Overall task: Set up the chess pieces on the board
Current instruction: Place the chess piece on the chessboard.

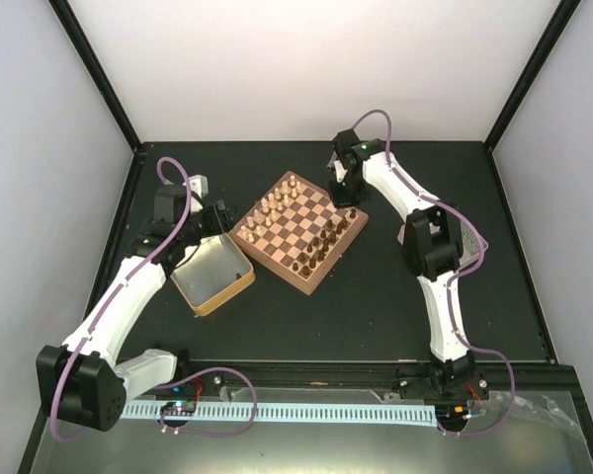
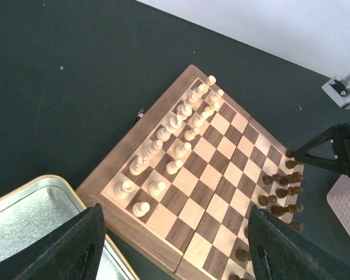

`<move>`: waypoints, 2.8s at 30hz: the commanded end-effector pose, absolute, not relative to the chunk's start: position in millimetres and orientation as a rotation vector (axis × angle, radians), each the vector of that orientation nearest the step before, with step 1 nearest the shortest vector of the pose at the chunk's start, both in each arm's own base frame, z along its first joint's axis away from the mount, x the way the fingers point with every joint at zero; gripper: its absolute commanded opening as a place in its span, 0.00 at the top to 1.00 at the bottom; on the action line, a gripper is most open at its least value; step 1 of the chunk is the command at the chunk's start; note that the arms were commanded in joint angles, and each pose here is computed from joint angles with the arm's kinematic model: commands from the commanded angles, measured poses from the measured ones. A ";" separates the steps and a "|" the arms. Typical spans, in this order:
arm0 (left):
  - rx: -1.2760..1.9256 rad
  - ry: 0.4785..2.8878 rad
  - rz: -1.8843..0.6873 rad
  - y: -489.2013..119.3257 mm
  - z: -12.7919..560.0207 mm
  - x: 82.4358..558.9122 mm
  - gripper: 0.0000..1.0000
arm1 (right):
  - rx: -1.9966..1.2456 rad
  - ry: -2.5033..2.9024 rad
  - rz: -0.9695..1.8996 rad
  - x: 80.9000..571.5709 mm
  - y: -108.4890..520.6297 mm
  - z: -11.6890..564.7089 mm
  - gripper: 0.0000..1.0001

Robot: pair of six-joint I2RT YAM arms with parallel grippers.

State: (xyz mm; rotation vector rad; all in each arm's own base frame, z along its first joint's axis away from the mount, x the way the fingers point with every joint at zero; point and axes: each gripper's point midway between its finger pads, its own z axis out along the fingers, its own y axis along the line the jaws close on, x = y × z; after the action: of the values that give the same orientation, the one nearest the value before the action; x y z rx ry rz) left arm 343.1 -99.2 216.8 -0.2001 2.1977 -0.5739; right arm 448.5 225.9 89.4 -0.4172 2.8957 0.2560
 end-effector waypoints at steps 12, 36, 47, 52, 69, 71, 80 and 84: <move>-0.149 2.168 -0.560 -97.8 217.2 343.6 0.31 | -0.559 2.980 0.282 426.9 244.2 69.7 0.96; -0.151 2.176 -0.565 -99.4 210.3 348.2 0.32 | -0.562 3.003 0.168 428.0 236.0 57.1 0.89; -0.154 2.182 -0.566 -99.8 207.7 349.2 0.32 | -0.525 2.938 0.182 440.1 240.3 73.0 0.81; -0.157 2.186 -0.565 -99.5 206.0 349.2 0.32 | -0.505 2.918 0.174 442.8 239.4 78.5 0.83; -0.159 2.189 -0.565 -99.6 203.9 348.6 0.32 | -0.494 2.889 0.163 445.9 238.3 80.9 0.84; -0.159 2.191 -0.564 -99.4 203.3 348.4 0.32 | -0.495 2.885 0.167 446.2 239.2 82.0 0.83; -0.193 2.203 -0.557 -97.1 199.1 348.6 0.32 | -0.461 2.825 0.175 451.9 239.4 101.2 0.83; -0.256 2.235 -0.543 -92.6 191.3 349.2 0.32 | -0.394 2.725 0.193 459.6 238.6 133.8 0.77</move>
State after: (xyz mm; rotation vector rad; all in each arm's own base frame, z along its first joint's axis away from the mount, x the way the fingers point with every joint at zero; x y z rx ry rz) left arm 344.8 -98.4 195.3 -0.1918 2.2258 -0.5602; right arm 446.1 236.6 75.9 -0.4714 2.8903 0.1710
